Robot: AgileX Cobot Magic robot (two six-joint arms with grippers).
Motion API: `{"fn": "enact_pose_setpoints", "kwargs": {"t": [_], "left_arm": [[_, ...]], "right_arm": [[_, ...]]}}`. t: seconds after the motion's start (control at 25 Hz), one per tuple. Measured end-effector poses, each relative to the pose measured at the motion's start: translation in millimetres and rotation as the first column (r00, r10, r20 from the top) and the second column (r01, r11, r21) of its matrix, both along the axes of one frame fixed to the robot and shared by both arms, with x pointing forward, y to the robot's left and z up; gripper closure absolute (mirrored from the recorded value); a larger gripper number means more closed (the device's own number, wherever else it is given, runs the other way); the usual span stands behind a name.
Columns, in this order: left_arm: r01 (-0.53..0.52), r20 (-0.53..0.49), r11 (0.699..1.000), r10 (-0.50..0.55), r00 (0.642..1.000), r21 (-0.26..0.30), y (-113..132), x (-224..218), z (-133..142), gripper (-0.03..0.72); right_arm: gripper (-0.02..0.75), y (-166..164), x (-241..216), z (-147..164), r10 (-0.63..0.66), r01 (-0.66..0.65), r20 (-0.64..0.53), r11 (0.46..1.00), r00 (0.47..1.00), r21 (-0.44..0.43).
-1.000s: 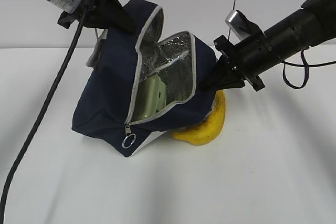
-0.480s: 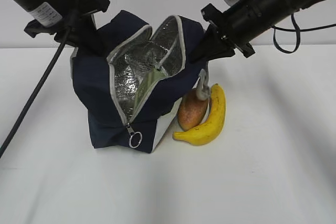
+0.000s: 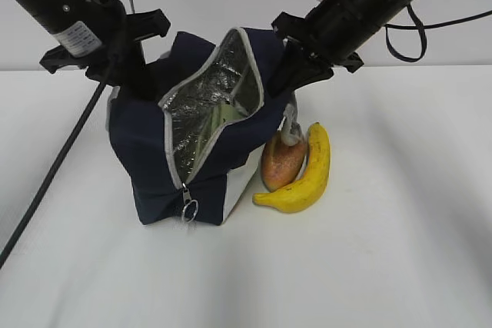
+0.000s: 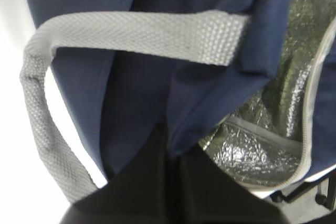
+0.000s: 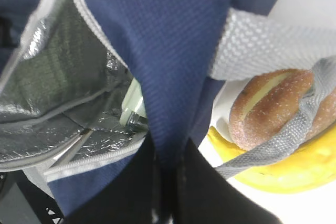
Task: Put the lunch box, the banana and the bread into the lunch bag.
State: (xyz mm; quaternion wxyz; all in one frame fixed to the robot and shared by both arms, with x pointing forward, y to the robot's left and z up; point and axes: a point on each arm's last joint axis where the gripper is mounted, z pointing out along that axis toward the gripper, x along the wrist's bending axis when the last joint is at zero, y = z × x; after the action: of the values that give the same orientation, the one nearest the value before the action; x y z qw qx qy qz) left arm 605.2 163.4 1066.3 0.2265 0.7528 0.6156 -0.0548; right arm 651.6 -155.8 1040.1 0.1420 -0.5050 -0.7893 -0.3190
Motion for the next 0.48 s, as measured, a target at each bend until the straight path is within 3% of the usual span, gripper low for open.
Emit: {"fn": "enact_pose_setpoints", "kwargs": {"t": [0.32,0.4,0.48], "left_arm": [[-0.024,0.037,0.999,0.023,0.999,0.022,2.0,3.7,0.0,0.688],[-0.03,0.039,0.999,0.029,0.999,0.037,3.3,4.0,-0.5,0.688],[-0.036,0.043,0.997,0.034,0.998,0.062,5.5,4.6,-1.2,0.688]], "right_arm": [[0.71,-1.3,-0.3,-1.2,0.005,-0.005,0.0,1.0,1.0,-0.02],[0.671,-1.3,-0.6,-1.2,-0.002,0.002,-0.01,1.0,1.0,-0.019],[0.57,-1.3,-0.7,-1.3,-0.015,0.014,-0.022,1.0,1.0,-0.018]]}}
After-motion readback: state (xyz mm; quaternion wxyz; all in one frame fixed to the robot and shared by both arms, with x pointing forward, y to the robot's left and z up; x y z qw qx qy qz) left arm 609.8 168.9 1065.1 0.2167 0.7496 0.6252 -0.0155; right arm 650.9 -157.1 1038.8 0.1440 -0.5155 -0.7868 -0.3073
